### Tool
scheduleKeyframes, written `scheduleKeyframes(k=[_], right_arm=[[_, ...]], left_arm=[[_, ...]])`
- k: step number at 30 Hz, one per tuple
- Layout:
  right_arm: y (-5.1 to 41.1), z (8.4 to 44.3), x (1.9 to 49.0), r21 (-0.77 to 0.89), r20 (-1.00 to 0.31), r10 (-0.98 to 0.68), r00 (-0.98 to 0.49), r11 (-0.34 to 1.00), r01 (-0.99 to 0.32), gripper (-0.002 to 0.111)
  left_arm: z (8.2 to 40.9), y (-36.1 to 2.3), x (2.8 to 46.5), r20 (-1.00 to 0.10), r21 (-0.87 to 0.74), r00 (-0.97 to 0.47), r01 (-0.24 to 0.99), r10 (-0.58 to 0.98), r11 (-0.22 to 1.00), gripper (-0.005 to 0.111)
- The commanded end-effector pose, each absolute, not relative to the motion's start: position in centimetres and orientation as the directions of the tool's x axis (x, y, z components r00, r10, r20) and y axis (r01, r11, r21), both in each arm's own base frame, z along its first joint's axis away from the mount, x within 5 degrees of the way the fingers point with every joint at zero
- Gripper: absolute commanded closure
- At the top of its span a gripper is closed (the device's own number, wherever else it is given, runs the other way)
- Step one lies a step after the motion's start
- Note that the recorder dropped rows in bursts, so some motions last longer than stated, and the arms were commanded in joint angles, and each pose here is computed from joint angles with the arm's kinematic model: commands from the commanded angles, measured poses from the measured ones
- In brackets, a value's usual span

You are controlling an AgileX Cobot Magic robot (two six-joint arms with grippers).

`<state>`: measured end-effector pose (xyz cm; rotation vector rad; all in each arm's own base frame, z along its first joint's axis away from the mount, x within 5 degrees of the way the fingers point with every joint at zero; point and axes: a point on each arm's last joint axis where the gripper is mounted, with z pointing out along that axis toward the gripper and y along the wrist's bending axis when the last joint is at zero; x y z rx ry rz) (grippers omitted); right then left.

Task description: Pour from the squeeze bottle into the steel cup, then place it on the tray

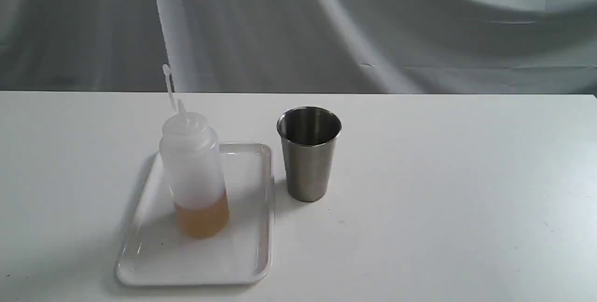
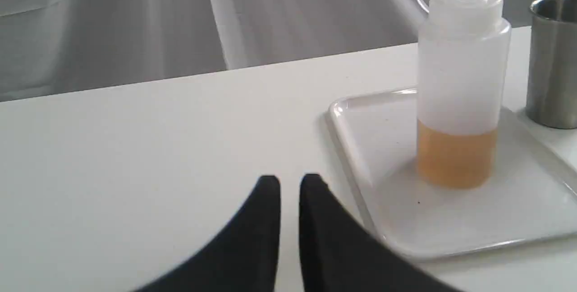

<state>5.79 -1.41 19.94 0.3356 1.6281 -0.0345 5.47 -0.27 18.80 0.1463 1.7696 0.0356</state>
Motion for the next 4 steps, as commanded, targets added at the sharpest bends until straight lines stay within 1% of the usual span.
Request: scheduleKeyframes(k=[1, 4], right_arm=[[-1.45, 19.82, 5.74, 0.175, -0.98, 0.192, -0.046, 0.954, 0.244, 0.108], [-1.45, 19.82, 5.74, 0.17, -0.981, 0.187, -0.047, 0.955, 0.244, 0.108]], left_arm=[[18.74, -0.29, 5.46, -0.975, 0.104, -0.188, 0.081, 0.117, 0.991, 0.098], [18.74, -0.29, 5.46, -0.975, 0.104, -0.188, 0.081, 0.117, 0.991, 0.098]])
